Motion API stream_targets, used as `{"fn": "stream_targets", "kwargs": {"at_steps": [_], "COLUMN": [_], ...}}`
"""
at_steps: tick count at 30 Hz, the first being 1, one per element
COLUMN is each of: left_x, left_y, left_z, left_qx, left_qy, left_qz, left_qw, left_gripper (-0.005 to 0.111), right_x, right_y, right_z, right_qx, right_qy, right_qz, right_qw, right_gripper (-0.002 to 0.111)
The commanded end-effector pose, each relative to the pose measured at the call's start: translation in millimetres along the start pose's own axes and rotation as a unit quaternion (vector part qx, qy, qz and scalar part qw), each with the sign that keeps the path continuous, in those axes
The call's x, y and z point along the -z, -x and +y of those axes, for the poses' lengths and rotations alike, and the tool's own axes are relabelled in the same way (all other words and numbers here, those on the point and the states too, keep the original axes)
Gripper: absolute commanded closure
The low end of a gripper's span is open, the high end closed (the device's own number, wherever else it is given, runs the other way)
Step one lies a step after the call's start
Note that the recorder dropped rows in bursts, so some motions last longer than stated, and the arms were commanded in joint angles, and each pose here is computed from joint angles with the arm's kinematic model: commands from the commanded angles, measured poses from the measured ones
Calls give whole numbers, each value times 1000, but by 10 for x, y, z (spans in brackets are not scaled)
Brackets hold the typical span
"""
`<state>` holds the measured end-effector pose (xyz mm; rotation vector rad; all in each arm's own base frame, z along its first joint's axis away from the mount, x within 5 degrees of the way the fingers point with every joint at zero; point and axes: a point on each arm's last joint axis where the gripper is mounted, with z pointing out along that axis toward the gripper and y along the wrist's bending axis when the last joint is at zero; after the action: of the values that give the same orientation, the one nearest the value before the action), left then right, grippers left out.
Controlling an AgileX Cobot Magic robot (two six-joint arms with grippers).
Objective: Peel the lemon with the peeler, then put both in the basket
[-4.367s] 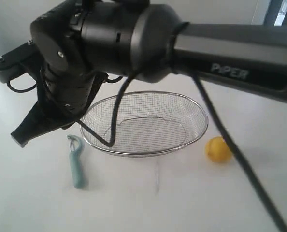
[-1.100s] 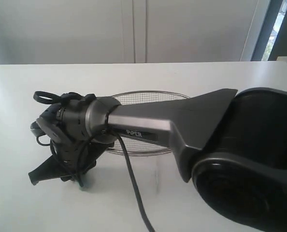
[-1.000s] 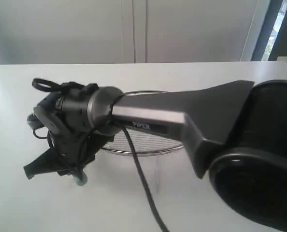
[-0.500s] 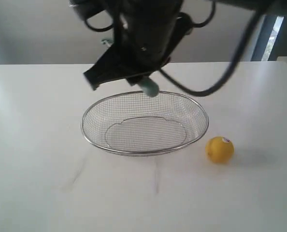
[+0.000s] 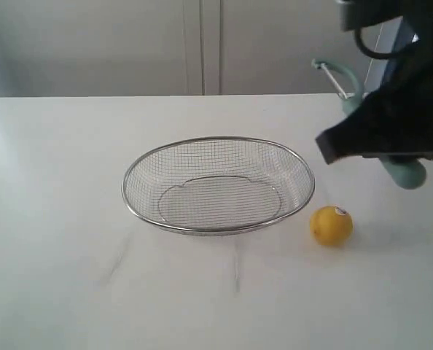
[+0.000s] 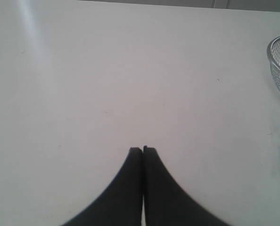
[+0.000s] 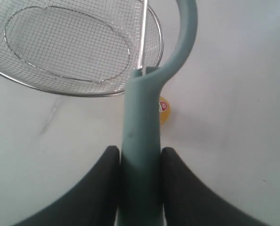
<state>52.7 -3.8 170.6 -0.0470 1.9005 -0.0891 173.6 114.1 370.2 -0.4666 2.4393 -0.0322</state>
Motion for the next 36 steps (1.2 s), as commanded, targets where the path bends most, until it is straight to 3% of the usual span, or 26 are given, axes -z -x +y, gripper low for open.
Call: {"fn": "stream_targets", "kwargs": {"at_steps": [1, 12, 36], "left_x": [-3, -3, -3], "left_y": [-14, -14, -15], "left_z": [-1, -1, -12], "left_qx": [-3, -3, -6], "left_qy": [-2, -2, -12], "left_qz": [0, 0, 1], "left_qw": [1000, 1000, 1000], "left_gripper": [107, 107, 107], "right_x": [124, 103, 46], "right_y": [-243, -455, -438], "right_z": [-160, -287, -242], "right_qx": [-24, -39, -30], "right_qy": [-16, -60, -42], "right_qz": [-31, -43, -67], "right_qw": [999, 997, 996], "right_gripper": [108, 108, 108]}}
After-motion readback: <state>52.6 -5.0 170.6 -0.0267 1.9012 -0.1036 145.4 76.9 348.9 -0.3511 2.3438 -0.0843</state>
